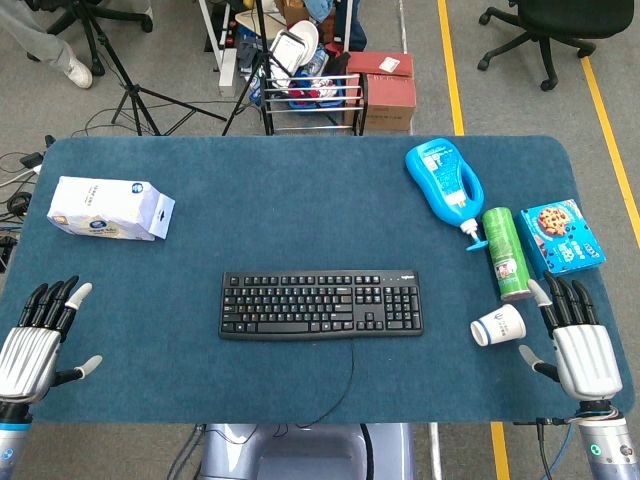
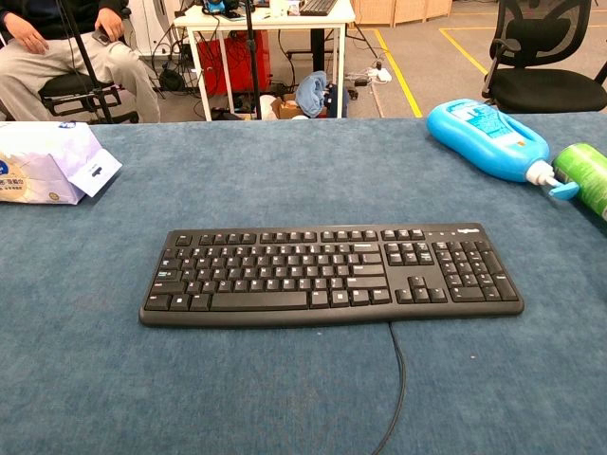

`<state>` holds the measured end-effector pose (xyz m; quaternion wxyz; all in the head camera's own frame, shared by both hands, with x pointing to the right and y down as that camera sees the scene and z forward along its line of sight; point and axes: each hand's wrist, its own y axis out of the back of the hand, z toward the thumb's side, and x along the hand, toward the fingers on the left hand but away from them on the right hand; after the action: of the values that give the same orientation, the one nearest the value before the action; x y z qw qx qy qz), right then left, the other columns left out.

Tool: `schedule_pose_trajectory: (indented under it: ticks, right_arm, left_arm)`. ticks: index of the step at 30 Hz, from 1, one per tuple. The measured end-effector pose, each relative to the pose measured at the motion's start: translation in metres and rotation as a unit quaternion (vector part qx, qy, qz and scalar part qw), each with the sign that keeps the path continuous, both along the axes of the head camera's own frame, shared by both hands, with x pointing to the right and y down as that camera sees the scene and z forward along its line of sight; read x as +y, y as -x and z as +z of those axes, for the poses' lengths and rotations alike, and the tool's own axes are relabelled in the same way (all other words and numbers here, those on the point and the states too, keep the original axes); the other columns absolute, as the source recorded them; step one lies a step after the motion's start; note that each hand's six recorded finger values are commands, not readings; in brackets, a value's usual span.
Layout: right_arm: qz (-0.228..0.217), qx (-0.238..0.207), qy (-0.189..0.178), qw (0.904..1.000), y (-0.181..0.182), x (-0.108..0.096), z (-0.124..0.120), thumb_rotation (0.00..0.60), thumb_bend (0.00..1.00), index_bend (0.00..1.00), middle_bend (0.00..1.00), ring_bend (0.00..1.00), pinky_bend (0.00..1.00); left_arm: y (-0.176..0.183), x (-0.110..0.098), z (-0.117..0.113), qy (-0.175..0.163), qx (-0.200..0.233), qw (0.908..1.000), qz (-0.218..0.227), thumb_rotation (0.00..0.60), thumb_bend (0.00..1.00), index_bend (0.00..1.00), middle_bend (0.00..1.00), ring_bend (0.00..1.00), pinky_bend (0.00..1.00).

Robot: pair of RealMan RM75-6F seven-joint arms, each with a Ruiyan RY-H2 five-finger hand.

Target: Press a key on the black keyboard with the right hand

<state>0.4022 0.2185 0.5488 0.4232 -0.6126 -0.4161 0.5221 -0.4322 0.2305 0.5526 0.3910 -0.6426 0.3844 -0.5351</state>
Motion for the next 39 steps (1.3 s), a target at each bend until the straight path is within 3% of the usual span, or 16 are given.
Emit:
schedule_pose_trajectory:
  ticks: [34, 36, 39]
  right_arm:
    - [-0.002, -0.013, 0.011, 0.9998, 0.0041, 0.0008, -0.0002, 0.600, 0.21, 0.00, 0.00, 0.00, 0.00]
    - [-0.003, -0.015, 0.011, 0.9998, 0.0053, 0.0008, -0.0007, 0.600, 0.22, 0.00, 0.05, 0.01, 0.01]
    - [-0.008, -0.017, 0.006, 0.9998, 0.0082, -0.0011, -0.0025, 0.600, 0.25, 0.00, 0.26, 0.16, 0.15]
  left_arm:
    - [-0.0030, 0.0013, -0.0038, -0.002, 0.007, 1.0000, 0.004, 0.600, 0.00, 0.00, 0.00, 0.00, 0.00]
    - [-0.0029, 0.0013, -0.0042, -0.002, 0.008, 1.0000, 0.004, 0.600, 0.00, 0.00, 0.00, 0.00, 0.00]
    - [-0.0028, 0.0011, -0.0056, -0.004, 0.010, 0.9999, 0.003, 0.600, 0.00, 0.00, 0.00, 0.00, 0.00]
